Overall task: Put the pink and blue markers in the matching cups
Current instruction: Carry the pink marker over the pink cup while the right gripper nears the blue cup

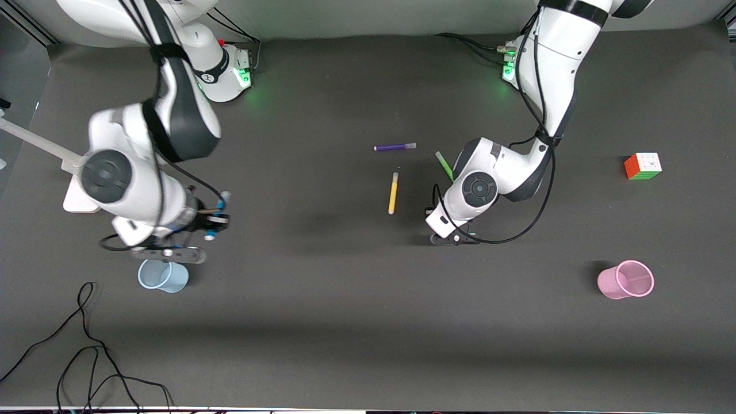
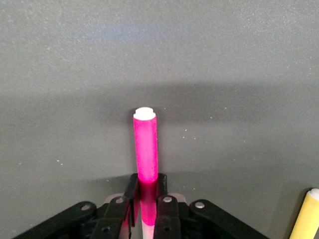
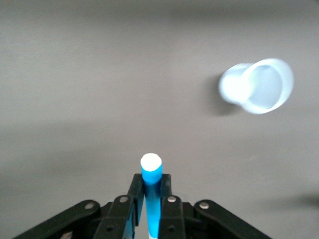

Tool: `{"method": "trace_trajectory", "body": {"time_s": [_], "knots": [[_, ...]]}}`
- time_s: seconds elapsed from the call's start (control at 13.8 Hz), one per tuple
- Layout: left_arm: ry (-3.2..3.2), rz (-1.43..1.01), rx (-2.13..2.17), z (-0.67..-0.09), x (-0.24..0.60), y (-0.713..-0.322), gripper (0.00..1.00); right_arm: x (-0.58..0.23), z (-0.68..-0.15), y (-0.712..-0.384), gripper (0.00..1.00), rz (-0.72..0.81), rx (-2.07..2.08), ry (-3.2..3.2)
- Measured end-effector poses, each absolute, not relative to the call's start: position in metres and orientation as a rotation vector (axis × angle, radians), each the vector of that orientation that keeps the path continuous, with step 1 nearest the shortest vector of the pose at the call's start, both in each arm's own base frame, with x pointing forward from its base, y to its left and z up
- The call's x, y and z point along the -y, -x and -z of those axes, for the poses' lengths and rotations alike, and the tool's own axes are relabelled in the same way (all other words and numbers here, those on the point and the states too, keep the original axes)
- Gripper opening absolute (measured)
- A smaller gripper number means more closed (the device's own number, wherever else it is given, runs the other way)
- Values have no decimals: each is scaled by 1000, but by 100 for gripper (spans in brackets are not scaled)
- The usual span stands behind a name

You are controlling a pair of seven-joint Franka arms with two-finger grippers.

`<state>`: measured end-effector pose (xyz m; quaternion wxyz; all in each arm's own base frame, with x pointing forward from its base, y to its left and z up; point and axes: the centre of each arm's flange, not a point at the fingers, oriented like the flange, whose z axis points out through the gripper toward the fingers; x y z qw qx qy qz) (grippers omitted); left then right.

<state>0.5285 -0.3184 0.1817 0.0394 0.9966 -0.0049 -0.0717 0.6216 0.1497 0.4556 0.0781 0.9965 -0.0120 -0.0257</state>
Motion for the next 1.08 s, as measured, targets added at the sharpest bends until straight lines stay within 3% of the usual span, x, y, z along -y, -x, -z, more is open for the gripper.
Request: {"method": "trace_trajectory", "body": {"time_s": [0.22,0.51,1.08], "knots": [[-3057,188,-1,-217,311,-541,17,-119,-482,-625,17,-9,-93,-2907],[-3160,238,142,-308,258,-569,17,-77,-494,-642,17,-168,-207,-2852],[-3206,210,753,-390,89,-631,17,-6,-418,-653,17,-488,-364,-2766]]}}
